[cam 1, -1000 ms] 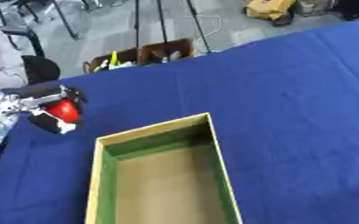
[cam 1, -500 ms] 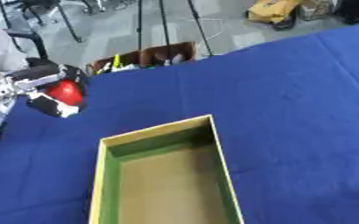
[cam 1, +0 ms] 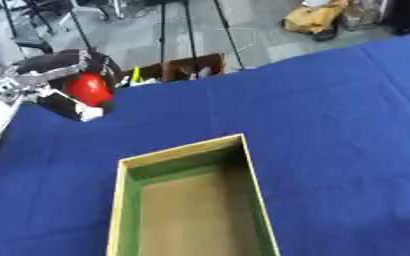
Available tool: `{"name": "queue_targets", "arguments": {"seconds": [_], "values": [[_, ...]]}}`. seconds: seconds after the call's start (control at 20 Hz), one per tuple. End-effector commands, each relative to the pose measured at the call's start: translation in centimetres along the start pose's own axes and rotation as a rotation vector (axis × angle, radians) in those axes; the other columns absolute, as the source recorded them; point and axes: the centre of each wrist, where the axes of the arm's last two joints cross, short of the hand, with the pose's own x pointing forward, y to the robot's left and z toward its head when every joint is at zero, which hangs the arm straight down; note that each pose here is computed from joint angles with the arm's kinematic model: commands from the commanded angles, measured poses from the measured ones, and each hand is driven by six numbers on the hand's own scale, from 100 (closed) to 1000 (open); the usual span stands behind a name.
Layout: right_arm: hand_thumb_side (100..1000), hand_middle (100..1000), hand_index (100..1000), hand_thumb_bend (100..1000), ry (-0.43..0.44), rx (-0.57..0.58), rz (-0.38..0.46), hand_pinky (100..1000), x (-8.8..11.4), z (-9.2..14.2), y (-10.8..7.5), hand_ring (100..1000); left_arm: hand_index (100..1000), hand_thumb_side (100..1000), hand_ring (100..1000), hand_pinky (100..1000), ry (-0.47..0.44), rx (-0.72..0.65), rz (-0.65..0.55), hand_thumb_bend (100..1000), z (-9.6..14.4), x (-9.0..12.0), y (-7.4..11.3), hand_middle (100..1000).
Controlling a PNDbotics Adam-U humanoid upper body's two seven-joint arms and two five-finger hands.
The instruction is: Pick up objects on the table and place them in the box.
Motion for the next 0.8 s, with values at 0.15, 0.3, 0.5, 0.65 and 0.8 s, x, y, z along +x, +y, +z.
{"name": "queue_targets", "arguments": {"seconds": [0.15, 0.3, 0.5, 0.65, 0.8], "values": [[693, 359, 585, 233, -0.011, 0.000, -0.015, 277, 0.5, 0.0, -0.9, 399, 395, 293, 596, 344, -0.220, -0.168, -0.086, 100, -1.7, 2.4, 1.1, 744], [693, 360, 585, 228, -0.004, -0.006, -0.027, 278, 0.3, 0.2, -1.2, 400, 404, 300, 591, 343, -0.278, -0.192, -0.060, 100, -2.9, 3.5, 0.6, 747], [692, 360, 585, 224, 0.003, -0.010, -0.041, 279, 0.2, 0.3, -1.4, 400, 401, 305, 587, 339, -0.366, -0.209, -0.044, 100, -4.6, 5.4, -0.3, 738], [687, 360, 585, 215, 0.005, -0.014, -0.045, 279, 0.2, 0.4, -1.4, 400, 402, 299, 594, 344, -0.424, -0.223, -0.073, 100, -5.7, 7.1, -1.0, 737], [691, 360, 585, 228, 0.007, -0.016, -0.044, 278, 0.2, 0.4, -1.4, 400, 406, 283, 612, 363, -0.458, -0.260, -0.136, 100, -6.3, 8.4, -1.7, 727]]}}
